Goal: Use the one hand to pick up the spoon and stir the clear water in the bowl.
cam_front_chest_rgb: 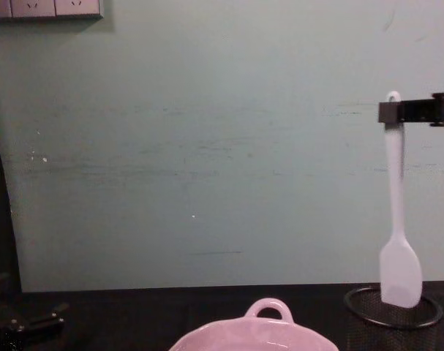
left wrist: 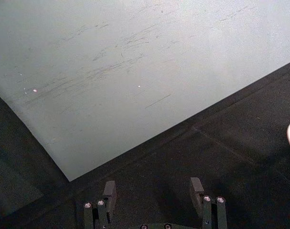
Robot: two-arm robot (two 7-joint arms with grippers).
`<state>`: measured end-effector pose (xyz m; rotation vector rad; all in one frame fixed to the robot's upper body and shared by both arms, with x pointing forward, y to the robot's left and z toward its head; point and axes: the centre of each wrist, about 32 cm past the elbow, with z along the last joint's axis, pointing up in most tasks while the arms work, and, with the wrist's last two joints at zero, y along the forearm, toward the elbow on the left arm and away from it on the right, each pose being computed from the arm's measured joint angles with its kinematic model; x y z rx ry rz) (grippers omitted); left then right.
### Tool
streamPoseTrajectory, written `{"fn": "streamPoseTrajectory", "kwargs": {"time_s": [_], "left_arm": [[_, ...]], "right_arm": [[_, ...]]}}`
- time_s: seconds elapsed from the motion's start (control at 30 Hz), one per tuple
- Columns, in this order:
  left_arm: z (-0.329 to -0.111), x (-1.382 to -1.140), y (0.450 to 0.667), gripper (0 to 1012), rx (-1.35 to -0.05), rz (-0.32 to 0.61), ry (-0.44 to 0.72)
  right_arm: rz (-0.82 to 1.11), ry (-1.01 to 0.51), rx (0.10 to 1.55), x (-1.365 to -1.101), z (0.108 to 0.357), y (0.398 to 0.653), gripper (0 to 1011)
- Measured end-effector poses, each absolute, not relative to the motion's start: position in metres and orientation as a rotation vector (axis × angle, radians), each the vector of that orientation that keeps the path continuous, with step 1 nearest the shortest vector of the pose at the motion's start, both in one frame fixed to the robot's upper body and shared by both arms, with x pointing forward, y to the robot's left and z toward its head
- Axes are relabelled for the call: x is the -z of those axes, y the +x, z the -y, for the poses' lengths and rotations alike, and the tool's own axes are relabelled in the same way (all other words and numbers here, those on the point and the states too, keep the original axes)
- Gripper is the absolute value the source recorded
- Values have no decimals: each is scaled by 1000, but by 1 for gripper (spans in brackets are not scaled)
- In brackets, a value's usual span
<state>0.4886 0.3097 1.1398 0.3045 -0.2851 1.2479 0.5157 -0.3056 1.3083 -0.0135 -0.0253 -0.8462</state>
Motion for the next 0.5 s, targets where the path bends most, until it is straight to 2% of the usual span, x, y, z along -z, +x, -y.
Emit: {"fn": "streamPoseTrajectory", "kwargs": {"time_s": [0.27, 0.5], "left_arm": [[-310, -1140, 489, 1011, -1248, 285, 304], [-310, -1140, 489, 1011, -1248, 285, 304]], "right_arm": [[110, -52, 793, -1328, 275, 522, 110], [94, 26, 689, -1317, 246, 542, 110]]}}
